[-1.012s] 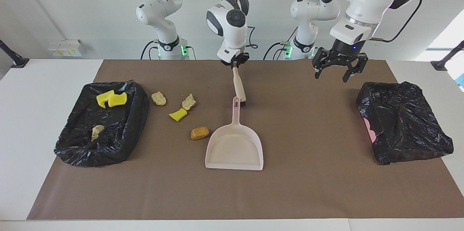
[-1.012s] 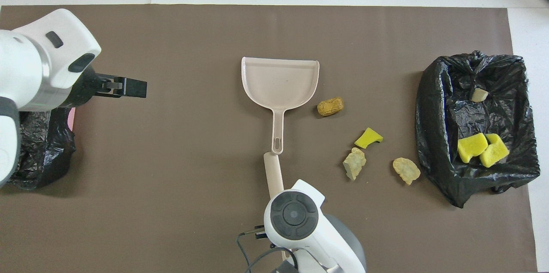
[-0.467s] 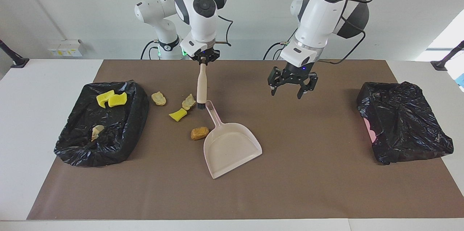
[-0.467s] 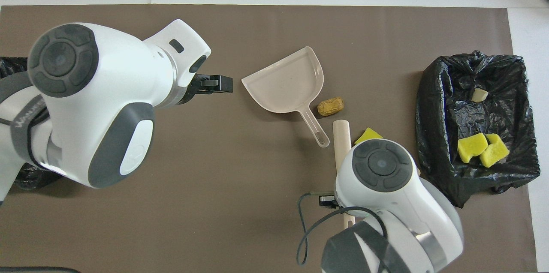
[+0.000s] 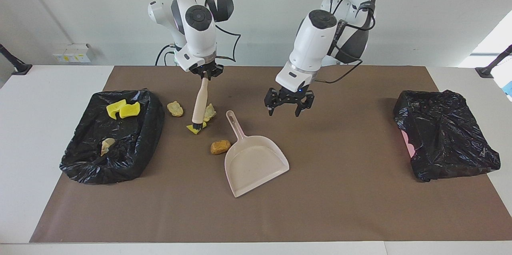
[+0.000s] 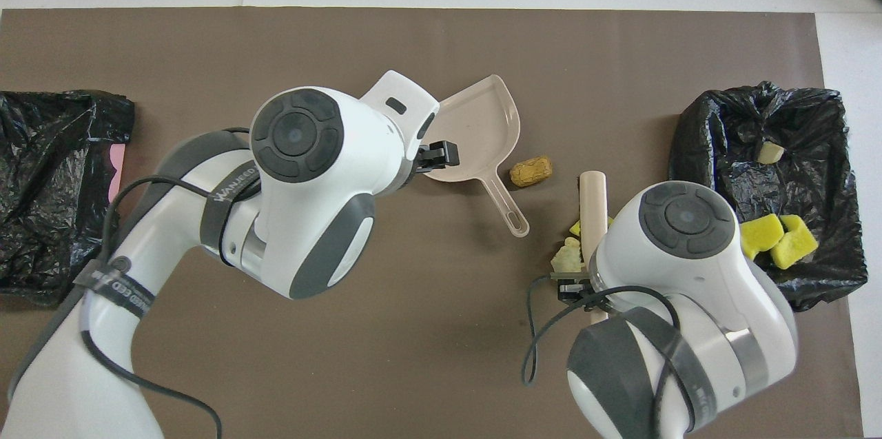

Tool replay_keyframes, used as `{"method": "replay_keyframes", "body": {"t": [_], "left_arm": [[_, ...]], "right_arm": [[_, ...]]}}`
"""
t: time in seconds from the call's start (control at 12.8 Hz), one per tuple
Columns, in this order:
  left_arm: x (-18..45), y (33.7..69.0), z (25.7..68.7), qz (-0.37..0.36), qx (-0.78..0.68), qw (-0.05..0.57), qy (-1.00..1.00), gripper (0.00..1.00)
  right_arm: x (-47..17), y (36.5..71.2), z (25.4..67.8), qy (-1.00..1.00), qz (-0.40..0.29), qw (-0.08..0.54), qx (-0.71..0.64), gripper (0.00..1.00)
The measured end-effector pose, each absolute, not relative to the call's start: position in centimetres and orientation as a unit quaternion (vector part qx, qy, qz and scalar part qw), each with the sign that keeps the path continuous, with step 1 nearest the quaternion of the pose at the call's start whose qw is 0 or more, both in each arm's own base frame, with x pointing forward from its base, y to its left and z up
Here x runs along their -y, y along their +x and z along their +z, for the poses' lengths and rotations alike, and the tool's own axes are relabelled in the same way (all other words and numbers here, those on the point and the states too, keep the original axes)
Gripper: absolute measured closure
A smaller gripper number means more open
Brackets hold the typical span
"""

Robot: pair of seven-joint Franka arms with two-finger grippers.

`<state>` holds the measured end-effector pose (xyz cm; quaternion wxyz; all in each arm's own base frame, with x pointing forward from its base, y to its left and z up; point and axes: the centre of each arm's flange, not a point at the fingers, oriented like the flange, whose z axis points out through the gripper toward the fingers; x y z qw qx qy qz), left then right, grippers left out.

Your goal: Sweep and dump trash in bin

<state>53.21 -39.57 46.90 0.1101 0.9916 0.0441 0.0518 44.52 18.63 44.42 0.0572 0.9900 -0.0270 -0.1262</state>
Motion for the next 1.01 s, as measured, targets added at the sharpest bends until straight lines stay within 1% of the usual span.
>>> {"method": "replay_keyframes", "body": {"t": [0.16,0.23,0.47,0.86,1.01], "left_arm": [[42.6,51.9,44.5,0.037,-0.065,0.112,0.991,0.0],[43.9,51.6,43.9,0.04,-0.082,0.123,0.988,0.0],[44.8,51.9,44.4,0.043,-0.117,0.161,0.979,0.0],[46.6,50.8,43.0,0.033,-0.129,0.166,0.977,0.0],[47.5,50.4,41.1,0.019,-0.136,0.158,0.978,0.0]], "right_arm": [[-18.6,44.9,44.3,0.991,-0.12,0.049,-0.009,0.74],[-18.4,45.1,44.3,0.992,-0.118,0.045,-0.025,0.74],[-18.0,45.4,43.9,0.99,-0.121,0.04,-0.057,0.74],[-12.7,47.4,43.0,0.989,-0.128,0.046,-0.052,0.74],[-11.6,47.5,42.6,0.989,-0.133,0.048,-0.044,0.74]]}}
